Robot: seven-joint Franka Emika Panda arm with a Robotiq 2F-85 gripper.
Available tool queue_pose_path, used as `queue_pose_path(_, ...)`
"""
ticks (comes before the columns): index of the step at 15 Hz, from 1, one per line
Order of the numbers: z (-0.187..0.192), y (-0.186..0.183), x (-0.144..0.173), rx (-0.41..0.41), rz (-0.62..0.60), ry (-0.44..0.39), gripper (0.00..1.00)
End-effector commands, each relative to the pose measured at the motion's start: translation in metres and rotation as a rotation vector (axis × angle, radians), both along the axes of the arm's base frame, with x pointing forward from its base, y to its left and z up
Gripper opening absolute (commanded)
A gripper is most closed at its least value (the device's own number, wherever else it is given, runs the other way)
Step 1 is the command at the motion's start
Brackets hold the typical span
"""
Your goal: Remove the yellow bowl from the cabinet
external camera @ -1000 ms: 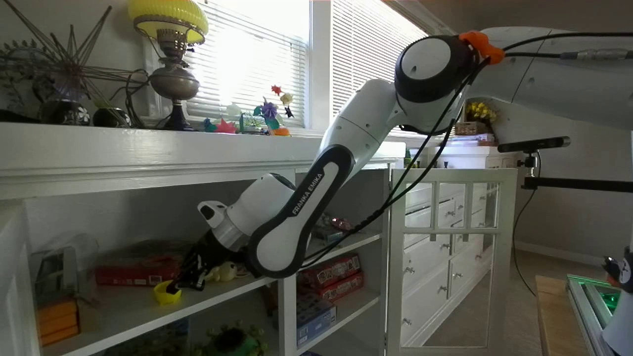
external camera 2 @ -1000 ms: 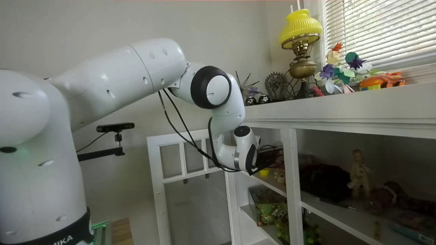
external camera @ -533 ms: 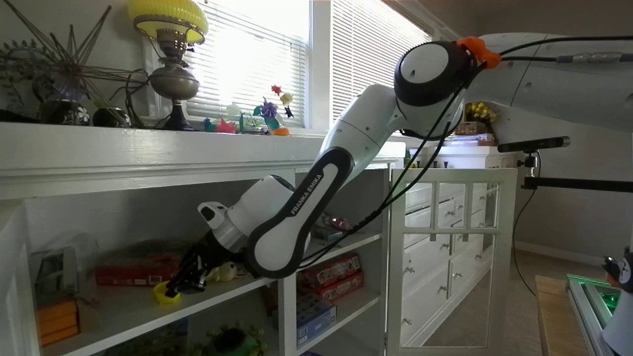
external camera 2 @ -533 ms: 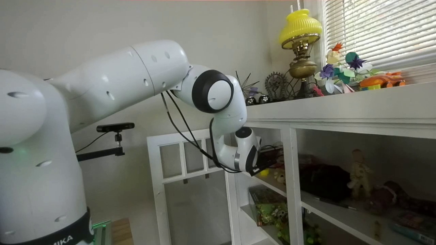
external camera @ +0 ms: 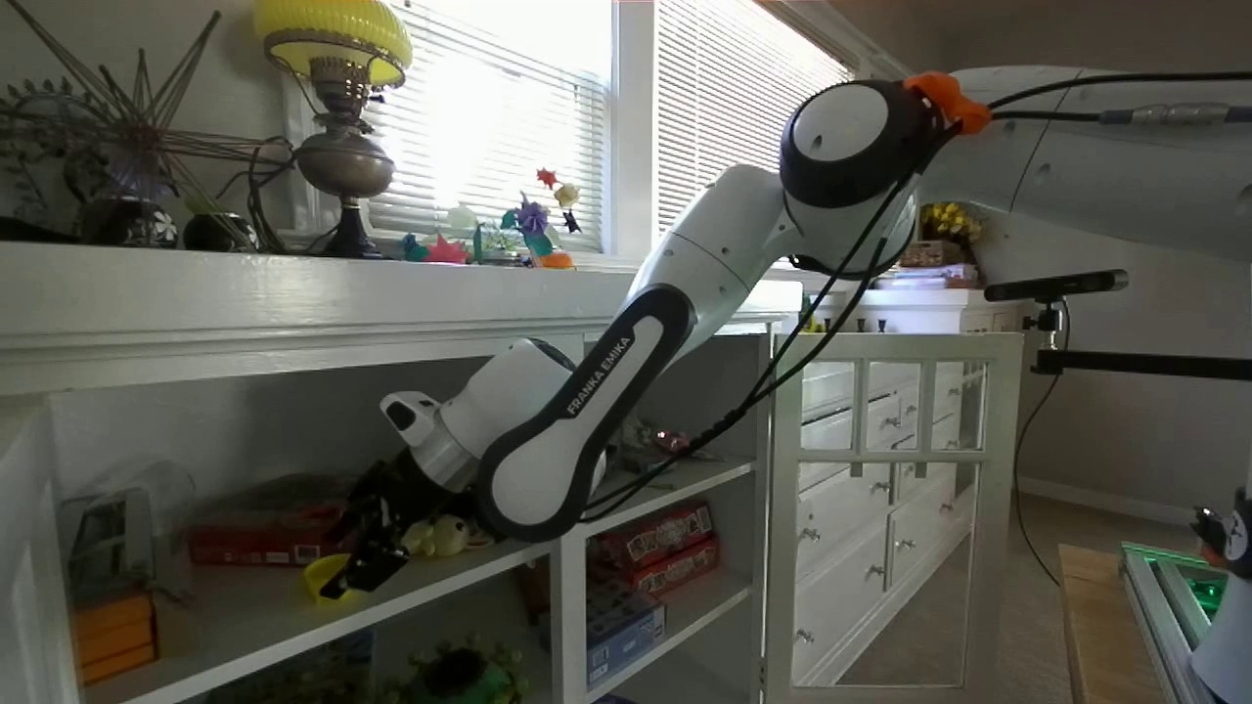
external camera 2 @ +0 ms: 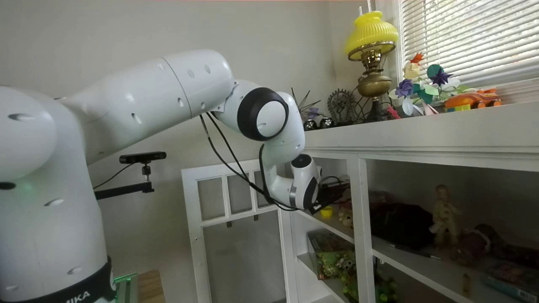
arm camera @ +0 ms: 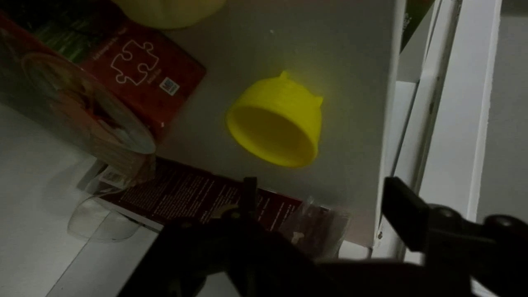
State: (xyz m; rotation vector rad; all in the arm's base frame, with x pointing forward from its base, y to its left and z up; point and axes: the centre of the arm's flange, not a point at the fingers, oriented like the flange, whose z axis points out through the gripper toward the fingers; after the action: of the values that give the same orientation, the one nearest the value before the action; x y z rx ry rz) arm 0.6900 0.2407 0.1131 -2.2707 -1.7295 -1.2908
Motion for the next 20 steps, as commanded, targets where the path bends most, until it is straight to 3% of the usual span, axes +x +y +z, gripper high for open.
queue_pose_path(1, -0.006, 0.0, 0.016, -0.003, 0.029, -0.011, 1.0)
queue_pose_path(7, -0.011, -0.005, 0.02, -0.01, 0.027, -0.007, 1.0)
queue_pose_path(8, -0.013, -0.006, 0.021, -0.011, 0.028, -0.006, 0.94)
queue_pose_path(10, -0.016, -0.007, 0.023, -0.01, 0.029, -0.003, 0.72)
queue_pose_path(12, -0.018, -0.007, 0.025, -0.007, 0.029, 0.001, 0.62)
queue_pose_path(20, -0.028, -0.008, 0.029, 0.009, 0.034, 0.004, 0.05)
